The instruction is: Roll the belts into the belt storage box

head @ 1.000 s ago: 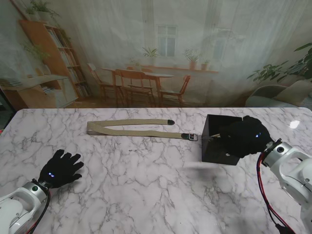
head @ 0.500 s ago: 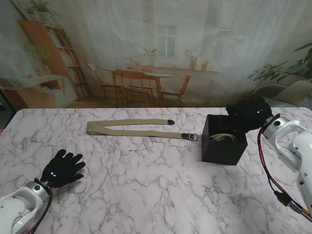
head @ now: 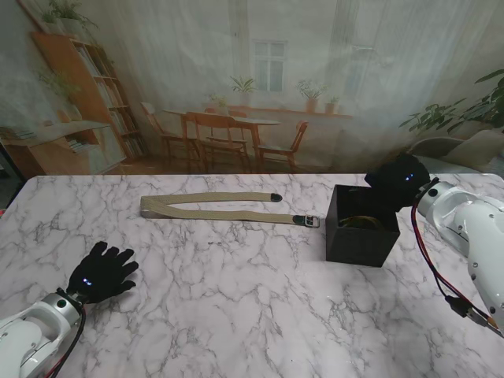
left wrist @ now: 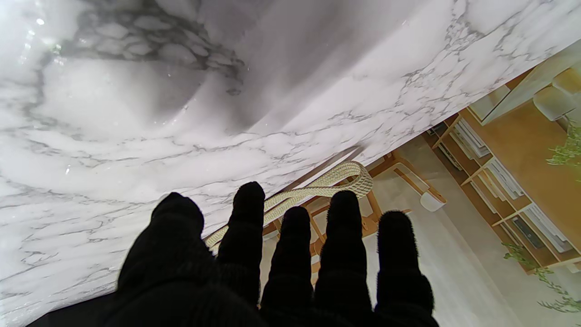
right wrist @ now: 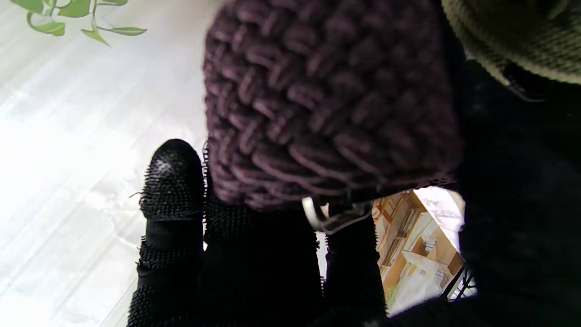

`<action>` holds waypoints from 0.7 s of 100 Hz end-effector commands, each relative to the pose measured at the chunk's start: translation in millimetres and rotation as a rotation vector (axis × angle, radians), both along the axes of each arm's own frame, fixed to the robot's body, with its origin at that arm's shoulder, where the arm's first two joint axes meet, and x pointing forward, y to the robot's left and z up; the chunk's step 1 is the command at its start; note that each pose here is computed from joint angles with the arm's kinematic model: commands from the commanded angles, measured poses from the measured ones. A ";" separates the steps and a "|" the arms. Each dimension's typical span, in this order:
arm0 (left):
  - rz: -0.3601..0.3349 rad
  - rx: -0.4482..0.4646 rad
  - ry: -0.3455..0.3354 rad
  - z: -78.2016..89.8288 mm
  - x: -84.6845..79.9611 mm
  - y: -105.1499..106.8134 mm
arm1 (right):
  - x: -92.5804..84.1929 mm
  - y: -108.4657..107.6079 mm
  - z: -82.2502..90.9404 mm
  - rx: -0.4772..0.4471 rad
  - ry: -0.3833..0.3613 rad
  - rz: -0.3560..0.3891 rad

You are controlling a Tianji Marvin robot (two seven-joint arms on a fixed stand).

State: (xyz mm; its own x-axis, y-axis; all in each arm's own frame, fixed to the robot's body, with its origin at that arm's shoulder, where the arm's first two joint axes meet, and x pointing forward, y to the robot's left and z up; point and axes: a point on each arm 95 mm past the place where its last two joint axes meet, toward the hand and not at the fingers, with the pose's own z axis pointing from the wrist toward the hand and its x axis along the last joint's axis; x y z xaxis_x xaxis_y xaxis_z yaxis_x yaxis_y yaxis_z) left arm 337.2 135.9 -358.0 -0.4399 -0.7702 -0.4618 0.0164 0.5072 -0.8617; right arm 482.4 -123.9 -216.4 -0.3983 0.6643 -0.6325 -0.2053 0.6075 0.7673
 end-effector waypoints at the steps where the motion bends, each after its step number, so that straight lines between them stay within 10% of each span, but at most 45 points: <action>1: 0.010 0.007 0.014 -2.4 -0.5 0.3 | 2.7 0.4 -6.5 0.002 0.020 -0.006; 70: 0.013 0.009 0.016 -2.1 -1.4 1.1 | 15.5 19.7 -23.7 0.023 0.101 0.039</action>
State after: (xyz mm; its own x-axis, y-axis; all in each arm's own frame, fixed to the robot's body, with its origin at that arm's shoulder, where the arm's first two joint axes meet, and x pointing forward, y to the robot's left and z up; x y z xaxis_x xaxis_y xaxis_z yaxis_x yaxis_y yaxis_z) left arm 336.8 137.1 -358.2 -0.4381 -0.7706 -0.4629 0.0107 0.5104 -0.8599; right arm 496.2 -105.5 -239.1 -0.4829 0.6613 -0.5739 -0.1534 0.5814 0.7990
